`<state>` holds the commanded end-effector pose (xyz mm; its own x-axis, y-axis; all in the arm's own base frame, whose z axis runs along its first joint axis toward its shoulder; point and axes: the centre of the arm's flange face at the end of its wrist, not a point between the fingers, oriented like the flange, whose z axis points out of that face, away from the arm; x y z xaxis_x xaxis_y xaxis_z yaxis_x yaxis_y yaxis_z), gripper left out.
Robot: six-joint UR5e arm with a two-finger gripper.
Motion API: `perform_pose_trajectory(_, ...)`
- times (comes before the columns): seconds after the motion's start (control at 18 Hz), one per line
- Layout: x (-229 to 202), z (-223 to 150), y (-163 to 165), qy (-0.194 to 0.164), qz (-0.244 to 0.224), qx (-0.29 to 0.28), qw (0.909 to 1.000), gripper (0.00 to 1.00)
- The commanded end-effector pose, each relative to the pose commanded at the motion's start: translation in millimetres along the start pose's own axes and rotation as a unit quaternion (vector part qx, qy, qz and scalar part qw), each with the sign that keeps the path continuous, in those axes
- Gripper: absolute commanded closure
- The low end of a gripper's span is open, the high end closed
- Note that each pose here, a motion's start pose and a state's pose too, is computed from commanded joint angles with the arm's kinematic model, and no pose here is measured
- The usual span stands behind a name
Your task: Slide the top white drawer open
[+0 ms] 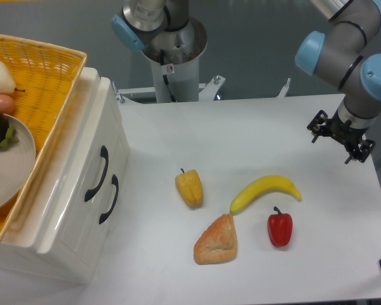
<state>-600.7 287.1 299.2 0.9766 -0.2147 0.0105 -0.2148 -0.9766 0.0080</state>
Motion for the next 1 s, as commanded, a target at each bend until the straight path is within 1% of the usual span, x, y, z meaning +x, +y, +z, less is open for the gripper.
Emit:
perform_pose_trajectory(0.28,3,-4,-6,-0.002,0.001,-0.001,1.0,0.0)
perform_pose_trajectory(0.44,10,1,-28,0.002,0.006,-0.003,1.0,0.0)
perform_pose_trajectory(0.56,13,0,-37,0.002,-0.003,-0.003,1.0,0.0)
perform_pose_trajectory(0.67,18,-1,-40,0.002,-0.019,0.0,0.9998,0.0)
perform_pose_trajectory(0.78,25,-6,-55,-0.001,-0.045,0.001,0.999,0.0)
perform_pose_trajectory(0.89,41,-5,-82,0.004,-0.094,-0.002,0.9956,0.0)
perform_pose_trajectory(1.0,55,-3,-107,0.008,-0.117,-0.004,0.9931,0.0)
